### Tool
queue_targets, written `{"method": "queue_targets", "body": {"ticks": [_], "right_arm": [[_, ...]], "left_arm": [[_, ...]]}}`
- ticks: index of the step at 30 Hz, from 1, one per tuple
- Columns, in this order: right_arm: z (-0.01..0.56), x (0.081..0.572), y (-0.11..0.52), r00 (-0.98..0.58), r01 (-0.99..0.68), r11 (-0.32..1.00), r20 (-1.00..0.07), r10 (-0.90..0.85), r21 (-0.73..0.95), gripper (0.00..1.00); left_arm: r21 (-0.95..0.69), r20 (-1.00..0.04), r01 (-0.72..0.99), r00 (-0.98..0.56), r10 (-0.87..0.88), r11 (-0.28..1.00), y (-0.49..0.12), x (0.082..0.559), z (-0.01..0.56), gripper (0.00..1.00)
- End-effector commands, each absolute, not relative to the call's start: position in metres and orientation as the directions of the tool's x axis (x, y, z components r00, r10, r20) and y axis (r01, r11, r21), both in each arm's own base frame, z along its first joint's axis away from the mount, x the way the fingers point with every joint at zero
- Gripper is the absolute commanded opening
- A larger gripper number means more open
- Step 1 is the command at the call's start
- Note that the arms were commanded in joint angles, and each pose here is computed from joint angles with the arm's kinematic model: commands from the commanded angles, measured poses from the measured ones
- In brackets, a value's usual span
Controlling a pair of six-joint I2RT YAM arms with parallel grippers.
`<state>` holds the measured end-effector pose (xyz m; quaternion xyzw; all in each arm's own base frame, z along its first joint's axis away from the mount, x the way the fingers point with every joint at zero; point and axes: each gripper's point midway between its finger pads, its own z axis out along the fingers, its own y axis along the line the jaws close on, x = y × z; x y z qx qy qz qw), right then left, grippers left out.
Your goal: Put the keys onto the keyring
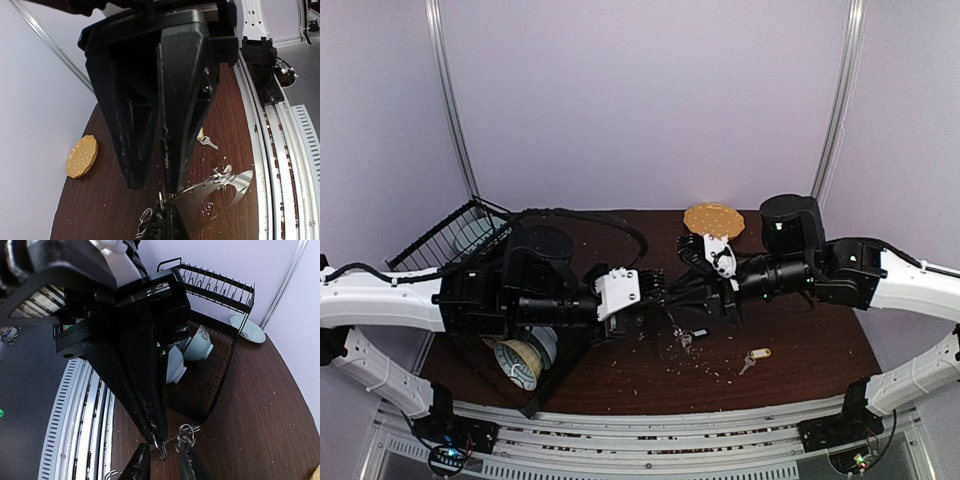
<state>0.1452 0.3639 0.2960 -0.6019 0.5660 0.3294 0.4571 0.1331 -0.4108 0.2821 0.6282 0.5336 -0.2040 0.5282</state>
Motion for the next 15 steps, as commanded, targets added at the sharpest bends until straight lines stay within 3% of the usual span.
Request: {"method": "queue_targets", "body": {"ticks": [1, 8, 15], "right_arm": [[0.3025, 0.1413, 0.3711, 0.152, -0.985, 0.028, -0.923, -0.353, -0.173, 0.20], [0.3007, 0.1414, 0.3707, 0.144, -0.986, 0.032, -0.924, -0.354, -0.166, 0.02], [0.3044, 0.1393, 0.3688, 0.127, -0.988, 0.046, -0.939, -0.319, -0.149, 0.00]], "left_arm": [[0.462, -0.845, 0.874, 0.383, 0.374, 0.150, -0.4147, 0.1322, 0.3135, 0.00], [0.461, -0.847, 0.875, 0.385, 0.366, 0.146, -0.4149, 0.1307, 0.3137, 0.00], [0.460, -0.859, 0.863, 0.373, 0.350, 0.209, -0.4110, 0.1382, 0.3179, 0.00]]}}
